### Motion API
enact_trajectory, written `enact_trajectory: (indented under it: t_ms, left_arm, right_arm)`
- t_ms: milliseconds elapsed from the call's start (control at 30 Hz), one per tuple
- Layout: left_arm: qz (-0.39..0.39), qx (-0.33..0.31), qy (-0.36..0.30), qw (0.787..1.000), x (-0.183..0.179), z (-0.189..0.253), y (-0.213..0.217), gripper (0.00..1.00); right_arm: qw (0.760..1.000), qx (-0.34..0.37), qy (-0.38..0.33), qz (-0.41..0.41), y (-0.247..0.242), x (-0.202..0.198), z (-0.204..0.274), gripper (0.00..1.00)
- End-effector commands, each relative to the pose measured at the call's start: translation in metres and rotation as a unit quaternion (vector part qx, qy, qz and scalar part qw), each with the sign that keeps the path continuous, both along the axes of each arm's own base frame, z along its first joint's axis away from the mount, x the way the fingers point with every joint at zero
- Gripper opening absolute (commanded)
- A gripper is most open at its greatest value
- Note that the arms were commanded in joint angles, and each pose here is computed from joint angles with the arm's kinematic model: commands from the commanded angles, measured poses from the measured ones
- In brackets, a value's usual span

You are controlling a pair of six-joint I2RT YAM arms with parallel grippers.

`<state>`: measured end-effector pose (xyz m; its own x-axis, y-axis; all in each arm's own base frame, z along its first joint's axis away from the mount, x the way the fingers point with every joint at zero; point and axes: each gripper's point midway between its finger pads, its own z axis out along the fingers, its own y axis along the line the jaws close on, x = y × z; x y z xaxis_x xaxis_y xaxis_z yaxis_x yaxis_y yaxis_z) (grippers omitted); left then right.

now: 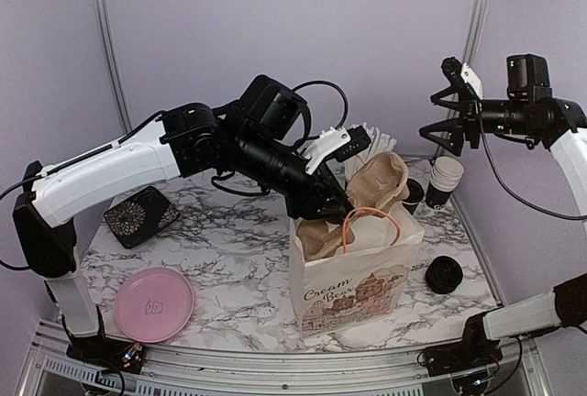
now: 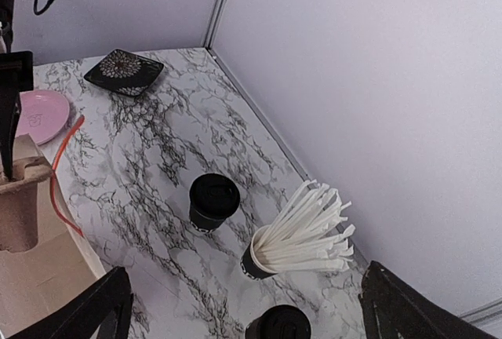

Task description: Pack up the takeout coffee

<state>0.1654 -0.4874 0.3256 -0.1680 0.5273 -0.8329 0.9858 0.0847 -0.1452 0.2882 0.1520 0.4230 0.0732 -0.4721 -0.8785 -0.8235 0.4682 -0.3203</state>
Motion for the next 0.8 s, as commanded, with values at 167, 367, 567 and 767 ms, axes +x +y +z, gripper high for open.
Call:
enact_trajectory:
  t_ms: [167, 367, 567, 767]
  left_arm:
    - [0.024, 0.083, -0.013, 0.996, 0.010, -0.036, -0.003, 0.27]
    - [0.034, 0.109, -0.005, 0.993, 0.012, -0.044, -0.002, 0.27]
    - [0.049, 0.139, 0.007, 0.989, 0.011, -0.059, 0.002, 0.27]
    - [0.065, 0.164, 0.018, 0.984, 0.010, -0.072, 0.007, 0.27]
  right_arm:
    - [0.997, 0.047, 0.062, -0.007, -0.013, 0.036, -0.042, 0.99]
    - [0.996, 0.046, 0.076, 0.002, -0.011, 0.037, -0.064, 0.99]
    - [0.995, 0.042, 0.087, 0.025, -0.008, 0.030, -0.081, 0.99]
    - [0.995, 0.037, 0.091, 0.030, -0.008, 0.026, -0.089, 0.99]
